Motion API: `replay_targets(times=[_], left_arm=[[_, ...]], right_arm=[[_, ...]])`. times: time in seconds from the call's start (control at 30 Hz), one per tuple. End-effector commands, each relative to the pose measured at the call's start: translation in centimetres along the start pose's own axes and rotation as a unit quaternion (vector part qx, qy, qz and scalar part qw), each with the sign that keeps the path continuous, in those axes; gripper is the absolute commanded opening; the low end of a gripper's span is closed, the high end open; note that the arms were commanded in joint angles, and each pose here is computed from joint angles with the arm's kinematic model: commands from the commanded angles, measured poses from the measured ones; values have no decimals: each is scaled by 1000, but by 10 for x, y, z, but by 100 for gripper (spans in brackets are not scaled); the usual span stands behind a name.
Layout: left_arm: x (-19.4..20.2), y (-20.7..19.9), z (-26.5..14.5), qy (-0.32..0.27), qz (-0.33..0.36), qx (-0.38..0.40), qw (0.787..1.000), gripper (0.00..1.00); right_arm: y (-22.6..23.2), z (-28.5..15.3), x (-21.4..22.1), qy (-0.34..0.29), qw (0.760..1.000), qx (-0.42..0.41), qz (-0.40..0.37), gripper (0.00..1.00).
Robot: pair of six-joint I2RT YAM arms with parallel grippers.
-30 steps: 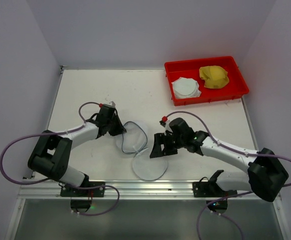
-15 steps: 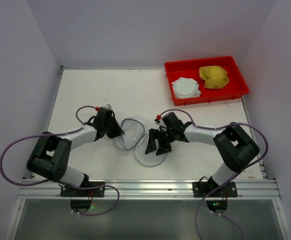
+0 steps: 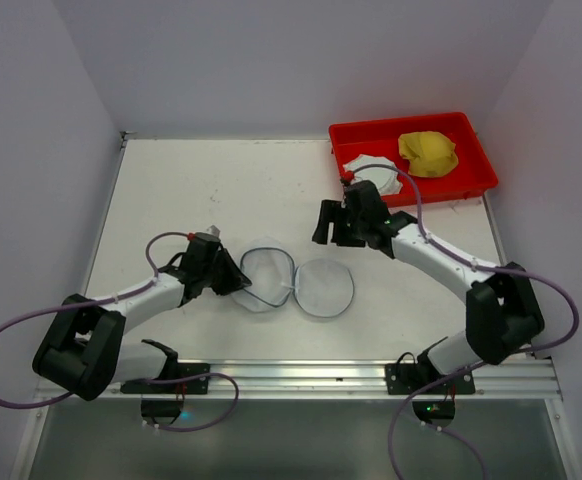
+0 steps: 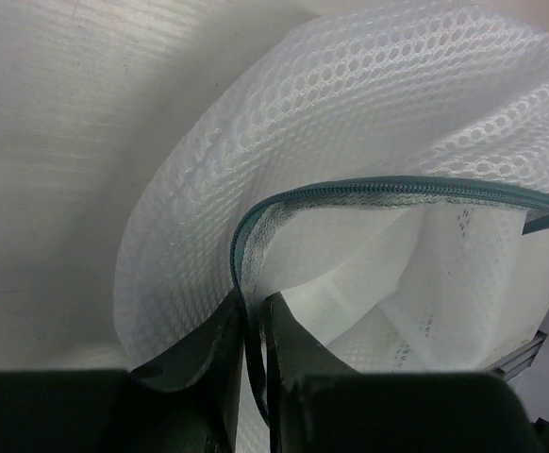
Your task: Unzip the laundry bag and remove the bra
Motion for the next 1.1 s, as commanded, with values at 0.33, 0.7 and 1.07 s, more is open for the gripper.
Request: replay_targets(times=[0.33, 0.7, 1.07], left_arm=[[-18, -29, -3, -42, -51, 33, 997, 16], [-18, -25, 0, -42, -52, 24, 997, 15], [-20, -26, -1, -45, -39, 21, 998, 15]], right_arm=[[-61, -20, 99, 57, 986, 125, 99, 64], [-51, -1, 123, 99, 984, 81, 124, 38], [-57, -31, 88, 41, 988, 116, 96, 0]])
Point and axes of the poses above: each gripper's point midway between its finger pads, its own z axis out along the fingers, its own y axis along the line the jaws close on, x = y × z, the point moved 2 cm from there along -z, back along the fingers, and after that the axes turned 9 degrees about -z, right-handed, at the moved point
